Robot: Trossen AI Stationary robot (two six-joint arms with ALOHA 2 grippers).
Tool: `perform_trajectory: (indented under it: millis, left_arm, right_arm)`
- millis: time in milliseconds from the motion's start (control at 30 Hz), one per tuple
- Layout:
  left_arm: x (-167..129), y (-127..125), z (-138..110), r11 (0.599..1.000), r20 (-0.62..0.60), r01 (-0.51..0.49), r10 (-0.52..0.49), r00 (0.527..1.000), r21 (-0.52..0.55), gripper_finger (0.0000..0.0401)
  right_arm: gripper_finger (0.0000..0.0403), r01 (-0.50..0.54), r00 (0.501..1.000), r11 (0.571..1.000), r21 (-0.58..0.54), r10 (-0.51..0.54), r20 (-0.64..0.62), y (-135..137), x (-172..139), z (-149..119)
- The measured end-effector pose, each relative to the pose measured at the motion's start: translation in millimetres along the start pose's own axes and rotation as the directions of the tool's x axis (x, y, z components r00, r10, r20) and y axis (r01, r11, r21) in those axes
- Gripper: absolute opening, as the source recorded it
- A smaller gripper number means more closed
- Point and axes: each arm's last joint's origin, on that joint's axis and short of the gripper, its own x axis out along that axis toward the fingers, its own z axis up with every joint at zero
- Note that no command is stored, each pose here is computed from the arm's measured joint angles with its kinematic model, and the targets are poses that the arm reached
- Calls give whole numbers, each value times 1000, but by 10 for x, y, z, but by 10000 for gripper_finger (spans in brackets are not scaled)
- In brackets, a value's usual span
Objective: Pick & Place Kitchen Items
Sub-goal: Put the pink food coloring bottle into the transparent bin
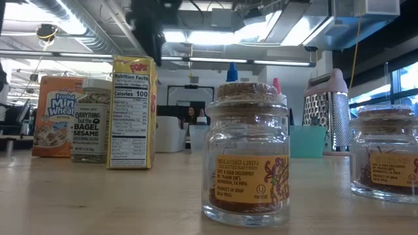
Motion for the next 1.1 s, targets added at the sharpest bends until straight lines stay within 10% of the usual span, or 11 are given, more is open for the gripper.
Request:
perform_trajectory:
  millis: [733, 1100]
  left_arm:
    - [-1137, -571, -779, 979, 250, 20, 32, 968, -202, 297]
    - [-1276, -783, -876, 979, 331, 162, -113, 937, -125, 297]
  right_arm:
    - [191, -5, 991, 1000, 18, 2, 137, 21, 60, 159]
    - [191, -52, 991, 983, 178, 30, 127, 92, 375, 262]
